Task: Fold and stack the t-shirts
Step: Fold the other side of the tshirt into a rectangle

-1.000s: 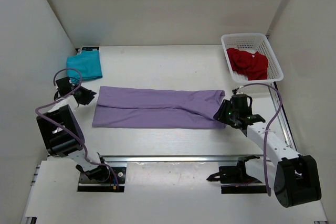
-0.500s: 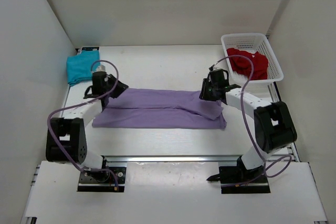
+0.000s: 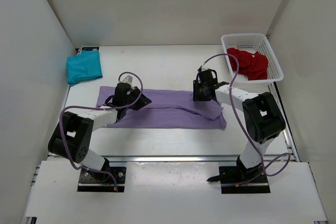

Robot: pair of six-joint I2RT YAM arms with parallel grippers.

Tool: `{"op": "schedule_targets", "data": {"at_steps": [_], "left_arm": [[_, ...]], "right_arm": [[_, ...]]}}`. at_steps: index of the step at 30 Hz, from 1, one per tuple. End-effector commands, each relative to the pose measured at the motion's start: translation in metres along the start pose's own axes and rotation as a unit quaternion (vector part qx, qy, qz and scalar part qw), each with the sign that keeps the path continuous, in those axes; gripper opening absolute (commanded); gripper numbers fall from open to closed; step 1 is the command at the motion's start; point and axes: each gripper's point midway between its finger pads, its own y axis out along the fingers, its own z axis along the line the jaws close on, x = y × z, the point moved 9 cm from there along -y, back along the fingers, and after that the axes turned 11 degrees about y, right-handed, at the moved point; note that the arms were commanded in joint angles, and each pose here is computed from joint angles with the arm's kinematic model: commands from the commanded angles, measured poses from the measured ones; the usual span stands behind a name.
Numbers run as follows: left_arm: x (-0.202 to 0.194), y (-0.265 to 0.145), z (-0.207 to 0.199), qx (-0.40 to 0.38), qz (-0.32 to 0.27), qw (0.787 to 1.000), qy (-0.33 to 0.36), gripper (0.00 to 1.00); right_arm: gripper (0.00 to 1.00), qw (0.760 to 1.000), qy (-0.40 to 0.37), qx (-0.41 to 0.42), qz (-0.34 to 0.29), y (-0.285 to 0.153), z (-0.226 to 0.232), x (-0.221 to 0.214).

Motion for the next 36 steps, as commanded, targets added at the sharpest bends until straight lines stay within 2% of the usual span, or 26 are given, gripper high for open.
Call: {"op": "schedule_targets", "data": {"at_steps": [1, 10, 14, 18, 22, 27, 30, 33, 36], "left_arm": [[-0.005, 0.000, -0.004, -0.021, -0.001, 1.000, 0.001, 0.26], [-0.022, 0.008, -0.017, -0.044, 0.021, 0.999, 0.015, 0.26], [-0.020, 0.007, -0.017, -0.045, 0.018, 0.999, 0.015, 0.27], [-0.016, 0.005, -0.020, -0.051, 0.013, 0.999, 0.013, 0.27], [-0.017, 0.005, -0.021, -0.053, 0.014, 0.998, 0.010, 0.26], [-0.017, 0.004, -0.025, -0.064, 0.015, 0.998, 0.007, 0.26], [-0.015, 0.001, -0.028, -0.069, 0.010, 0.998, 0.008, 0.26], [-0.014, -0.002, -0.024, -0.066, 0.006, 0.998, 0.003, 0.27], [-0.015, -0.008, -0.027, -0.072, 0.004, 0.997, 0.004, 0.27]], "right_arm": [[0.36, 0.999, -0.014, 0.025, -0.039, 0.002, 0.020, 0.021], [0.37, 0.999, -0.018, 0.032, -0.015, 0.024, 0.025, 0.021], [0.12, 0.999, -0.021, 0.028, -0.016, 0.019, 0.029, 0.023], [0.00, 0.998, -0.033, 0.035, -0.027, -0.007, 0.043, 0.015], [0.01, 0.999, -0.034, 0.035, -0.015, -0.034, 0.049, -0.005], [0.00, 0.997, -0.055, 0.045, 0.010, -0.062, 0.068, -0.055], [0.04, 0.996, -0.053, 0.068, 0.021, -0.072, 0.079, -0.079], [0.18, 0.994, -0.058, 0.090, 0.028, -0.080, 0.085, -0.093], [0.19, 0.993, -0.052, 0.102, 0.011, -0.093, 0.082, -0.084]]}}
